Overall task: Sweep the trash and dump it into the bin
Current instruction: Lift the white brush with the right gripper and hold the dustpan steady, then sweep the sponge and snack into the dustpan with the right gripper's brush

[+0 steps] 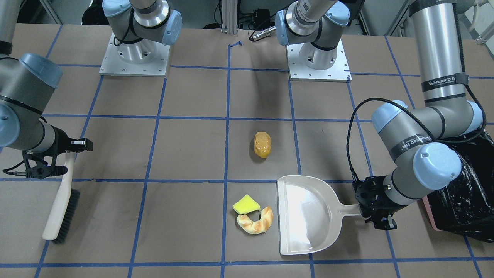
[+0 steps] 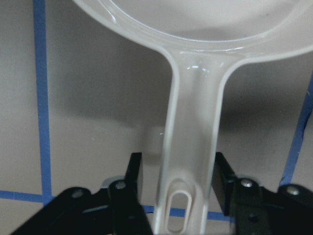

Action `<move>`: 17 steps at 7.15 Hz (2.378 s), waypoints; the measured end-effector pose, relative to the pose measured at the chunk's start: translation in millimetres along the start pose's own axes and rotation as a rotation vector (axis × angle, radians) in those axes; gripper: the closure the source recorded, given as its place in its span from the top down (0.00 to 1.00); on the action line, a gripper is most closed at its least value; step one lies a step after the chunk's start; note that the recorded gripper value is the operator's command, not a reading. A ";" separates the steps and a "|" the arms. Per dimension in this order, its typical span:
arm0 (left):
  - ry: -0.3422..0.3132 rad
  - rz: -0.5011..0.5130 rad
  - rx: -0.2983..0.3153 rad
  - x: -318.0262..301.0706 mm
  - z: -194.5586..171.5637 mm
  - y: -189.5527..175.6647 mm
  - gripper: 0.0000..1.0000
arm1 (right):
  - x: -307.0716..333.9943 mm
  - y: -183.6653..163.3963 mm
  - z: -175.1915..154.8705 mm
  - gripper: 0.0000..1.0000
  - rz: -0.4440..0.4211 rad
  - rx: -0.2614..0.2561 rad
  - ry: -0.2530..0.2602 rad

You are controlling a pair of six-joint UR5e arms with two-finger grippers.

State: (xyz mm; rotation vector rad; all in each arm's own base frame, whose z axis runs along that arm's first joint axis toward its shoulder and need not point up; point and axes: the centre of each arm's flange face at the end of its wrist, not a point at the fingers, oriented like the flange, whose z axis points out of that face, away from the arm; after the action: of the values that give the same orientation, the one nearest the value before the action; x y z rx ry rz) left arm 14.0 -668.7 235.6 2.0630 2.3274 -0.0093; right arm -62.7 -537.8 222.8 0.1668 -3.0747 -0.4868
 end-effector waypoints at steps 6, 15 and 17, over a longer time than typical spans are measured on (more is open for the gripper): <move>-0.003 0.006 0.001 1.6 -2.7 -7.0 0.15 | 0.0 -2.7 7.5 0.64 -0.003 -0.004 -0.011; 0.004 -0.001 -0.001 4.6 0.5 -19.7 0.11 | -5.0 -11.2 -59.1 0.00 0.067 0.148 0.004; 0.006 -0.002 -0.001 5.0 1.4 -20.0 0.11 | -85.4 -16.8 -77.1 0.00 0.088 0.146 0.086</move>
State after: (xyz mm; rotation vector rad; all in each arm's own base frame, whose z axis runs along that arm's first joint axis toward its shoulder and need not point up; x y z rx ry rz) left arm -6.5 -666.1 233.8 2.0638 2.3323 -0.0019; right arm 27.0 -568.0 290.4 0.0534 -3.0170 -0.2448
